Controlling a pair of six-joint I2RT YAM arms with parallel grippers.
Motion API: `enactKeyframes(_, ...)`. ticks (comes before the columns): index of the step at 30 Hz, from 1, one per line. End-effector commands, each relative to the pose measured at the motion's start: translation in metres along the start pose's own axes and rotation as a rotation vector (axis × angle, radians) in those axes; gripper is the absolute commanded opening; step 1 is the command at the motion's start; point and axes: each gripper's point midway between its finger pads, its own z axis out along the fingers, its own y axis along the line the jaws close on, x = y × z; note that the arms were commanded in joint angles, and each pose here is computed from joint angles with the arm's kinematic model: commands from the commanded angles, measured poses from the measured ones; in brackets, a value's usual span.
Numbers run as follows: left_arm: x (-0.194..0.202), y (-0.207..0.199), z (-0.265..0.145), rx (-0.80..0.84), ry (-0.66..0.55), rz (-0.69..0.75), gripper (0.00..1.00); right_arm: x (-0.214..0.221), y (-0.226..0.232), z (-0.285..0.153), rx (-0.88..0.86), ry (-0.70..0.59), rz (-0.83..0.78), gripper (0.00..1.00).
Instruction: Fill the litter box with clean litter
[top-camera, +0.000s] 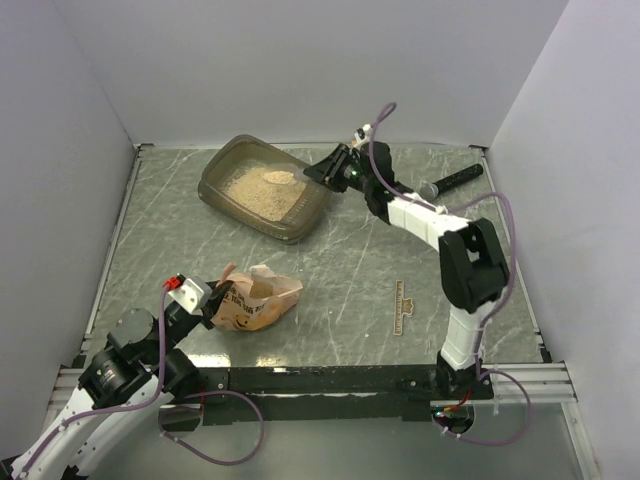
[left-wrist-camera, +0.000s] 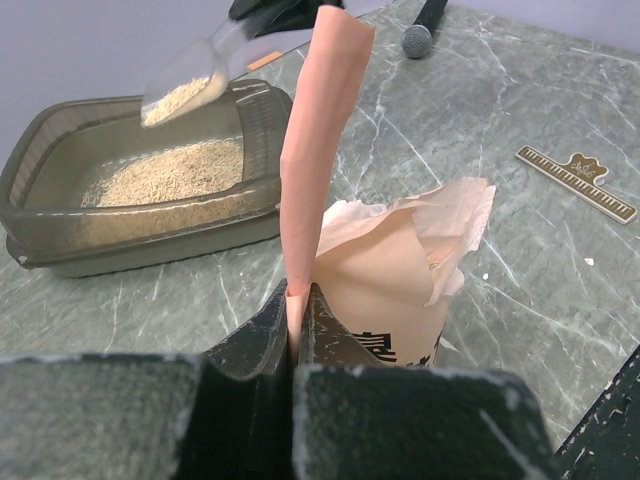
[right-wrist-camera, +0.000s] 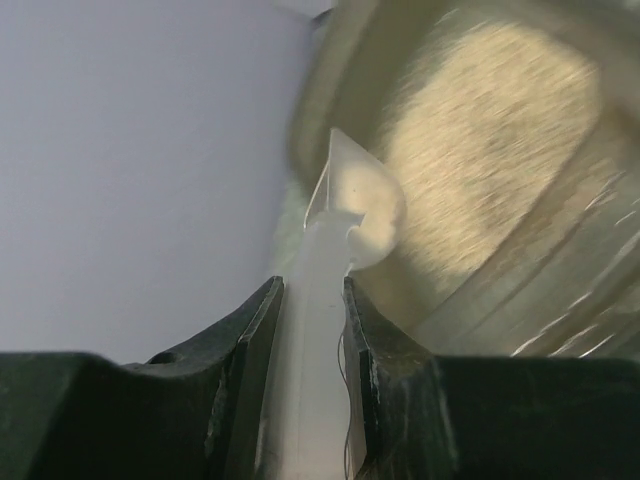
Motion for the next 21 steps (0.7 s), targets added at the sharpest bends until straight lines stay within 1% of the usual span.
enactKeyframes(1, -0.051, 0.004, -0.002, -0.016, -0.182, -0.047, 0.01, -0.016, -0.028, 0.022, 0.179, -0.008, -0.158, 0.0)
enactKeyframes(2, -0.051, 0.004, -0.002, -0.015, -0.182, -0.045, 0.01, -0.026, -0.022, 0.027, 0.181, -0.027, -0.209, 0.0)
enactKeyframes(3, -0.051, 0.004, -0.002, -0.015, -0.184, -0.044, 0.01, -0.019, -0.035, 0.032, 0.222, 0.004, -0.217, 0.0)
enactKeyframes(5, -0.051, 0.004, -0.001, -0.015, -0.184, -0.045, 0.01, -0.02, -0.026, 0.04, 0.23, 0.017, -0.298, 0.0)
enactKeyframes(6, -0.051, 0.004, -0.001, -0.014, -0.186, -0.044, 0.01, -0.016, -0.043, 0.043, 0.295, 0.033, -0.314, 0.0)
enactKeyframes(7, -0.051, 0.004, -0.001, -0.013, -0.186, -0.044, 0.01, -0.015, -0.044, 0.046, 0.31, 0.039, -0.342, 0.0)
enactKeyframes(8, -0.051, 0.004, -0.001, -0.017, -0.187, -0.044, 0.01, -0.016, -0.036, 0.05, 0.303, 0.039, -0.389, 0.0)
enactKeyframes(10, -0.052, 0.004, -0.002, -0.014, -0.192, -0.044, 0.01, -0.012, -0.041, 0.053, 0.331, 0.055, -0.426, 0.0)
enactKeyframes(11, -0.052, 0.004, -0.002, -0.016, -0.193, -0.045, 0.01, -0.011, -0.032, 0.057, 0.323, 0.057, -0.477, 0.0)
enactKeyframes(13, -0.052, 0.004, -0.002, -0.016, -0.193, -0.045, 0.01, -0.008, -0.035, 0.058, 0.36, 0.077, -0.546, 0.0)
enactKeyframes(14, -0.051, 0.004, -0.002, -0.016, -0.192, -0.044, 0.01, -0.005, -0.022, 0.061, 0.346, 0.075, -0.578, 0.0)
enactKeyframes(17, -0.051, 0.004, -0.002, -0.015, -0.188, -0.044, 0.01, -0.003, -0.01, 0.059, 0.352, 0.071, -0.687, 0.0)
enactKeyframes(18, -0.051, 0.004, -0.002, -0.017, -0.191, -0.045, 0.01, 0.001, 0.003, 0.058, 0.339, 0.063, -0.721, 0.0)
enactKeyframes(19, -0.051, 0.004, -0.002, -0.017, -0.19, -0.044, 0.01, -0.004, 0.006, 0.055, 0.36, 0.044, -0.772, 0.0)
enactKeyframes(21, -0.051, 0.005, -0.002, -0.018, -0.188, -0.046, 0.01, -0.005, 0.018, 0.049, 0.366, 0.028, -0.81, 0.0)
